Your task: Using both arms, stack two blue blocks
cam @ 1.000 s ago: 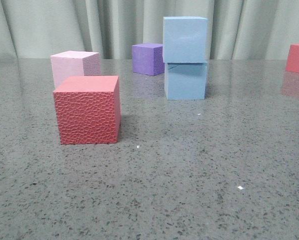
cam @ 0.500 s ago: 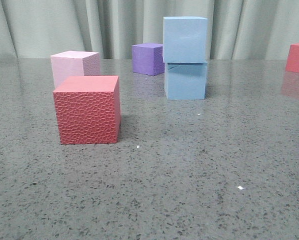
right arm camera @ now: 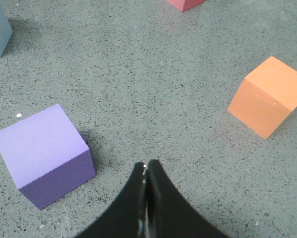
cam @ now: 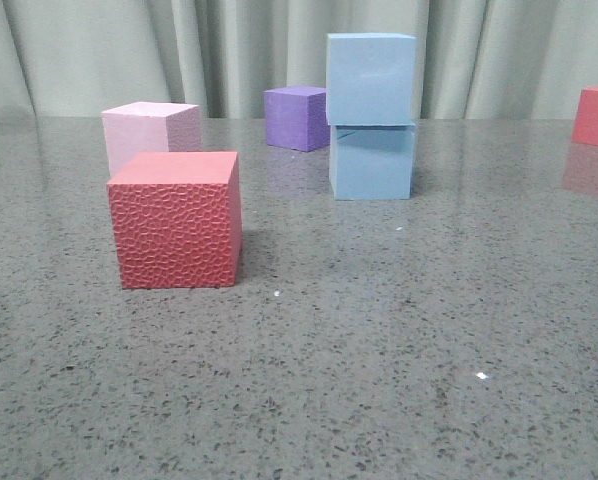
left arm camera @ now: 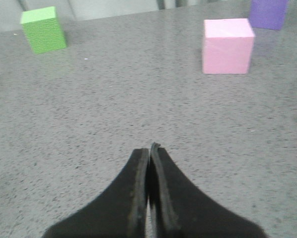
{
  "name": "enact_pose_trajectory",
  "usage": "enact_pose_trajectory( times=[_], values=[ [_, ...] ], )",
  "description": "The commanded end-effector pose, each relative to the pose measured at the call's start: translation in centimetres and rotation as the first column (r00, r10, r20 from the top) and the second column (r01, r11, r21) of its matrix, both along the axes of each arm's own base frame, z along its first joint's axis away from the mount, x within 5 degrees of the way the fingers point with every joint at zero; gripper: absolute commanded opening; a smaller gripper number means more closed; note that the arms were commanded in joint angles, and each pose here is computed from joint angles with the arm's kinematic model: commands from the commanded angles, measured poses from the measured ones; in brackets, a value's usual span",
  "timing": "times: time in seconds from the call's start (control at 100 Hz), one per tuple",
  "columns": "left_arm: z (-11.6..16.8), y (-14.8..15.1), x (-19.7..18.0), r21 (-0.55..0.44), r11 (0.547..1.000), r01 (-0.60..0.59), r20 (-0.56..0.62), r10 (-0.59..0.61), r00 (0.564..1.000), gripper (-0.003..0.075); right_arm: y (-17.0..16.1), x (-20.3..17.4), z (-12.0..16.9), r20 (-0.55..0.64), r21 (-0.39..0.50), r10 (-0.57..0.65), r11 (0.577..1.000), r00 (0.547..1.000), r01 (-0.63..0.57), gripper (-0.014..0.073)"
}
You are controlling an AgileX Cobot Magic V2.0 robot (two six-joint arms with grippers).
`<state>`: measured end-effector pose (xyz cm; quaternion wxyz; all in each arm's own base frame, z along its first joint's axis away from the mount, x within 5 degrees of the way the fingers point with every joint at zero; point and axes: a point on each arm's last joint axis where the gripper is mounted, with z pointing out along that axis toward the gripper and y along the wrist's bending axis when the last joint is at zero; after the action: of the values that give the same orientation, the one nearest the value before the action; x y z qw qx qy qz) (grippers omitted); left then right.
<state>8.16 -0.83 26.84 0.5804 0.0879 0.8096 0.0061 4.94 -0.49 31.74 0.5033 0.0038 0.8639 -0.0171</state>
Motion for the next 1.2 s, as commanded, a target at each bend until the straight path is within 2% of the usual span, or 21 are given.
enact_pose_trajectory(
  times=[0.0,0.14,0.44,0.67,0.94,1.19],
  values=[
    [0.6,0.2,0.0,-0.039,0.999,-0.029,0.157,0.035,0.987,-0.0019,-0.1,0.3,1.3,0.09,-0.025,0.003,1.0,0.996,-0.001,-0.0068],
    [-1.5,0.2,-0.6,-0.04,0.999,-0.018,0.23,0.027,0.973,-0.0019,-0.1,0.3,1.3,0.09,-0.025,0.003,1.0,0.996,-0.001,-0.0068],
    [-5.3,0.4,-2.1,-0.032,0.999,-0.016,0.293,0.024,0.956,-0.0019,-0.1,0.3,1.3,0.09,-0.025,0.003,1.0,0.996,-0.001,-0.0068],
    [-6.0,0.4,-2.8,-0.038,0.999,-0.013,0.353,0.026,0.935,-0.0019,-0.1,0.3,1.3,0.09,-0.025,0.003,1.0,0.996,-0.001,-0.0068],
    [-5.5,0.4,-2.9,-0.063,0.998,-0.003,0.422,0.029,0.906,-0.0019,-0.1,0.3,1.3,0.09,-0.025,0.003,1.0,0.996,-0.001,-0.0068],
    [-6.6,0.4,-2.7,-0.07,0.998,0.0,0.417,0.029,0.908,-0.0019,-0.1,0.3,1.3,0.09,-0.025,0.003,1.0,0.996,-0.001,-0.0068]
  ],
)
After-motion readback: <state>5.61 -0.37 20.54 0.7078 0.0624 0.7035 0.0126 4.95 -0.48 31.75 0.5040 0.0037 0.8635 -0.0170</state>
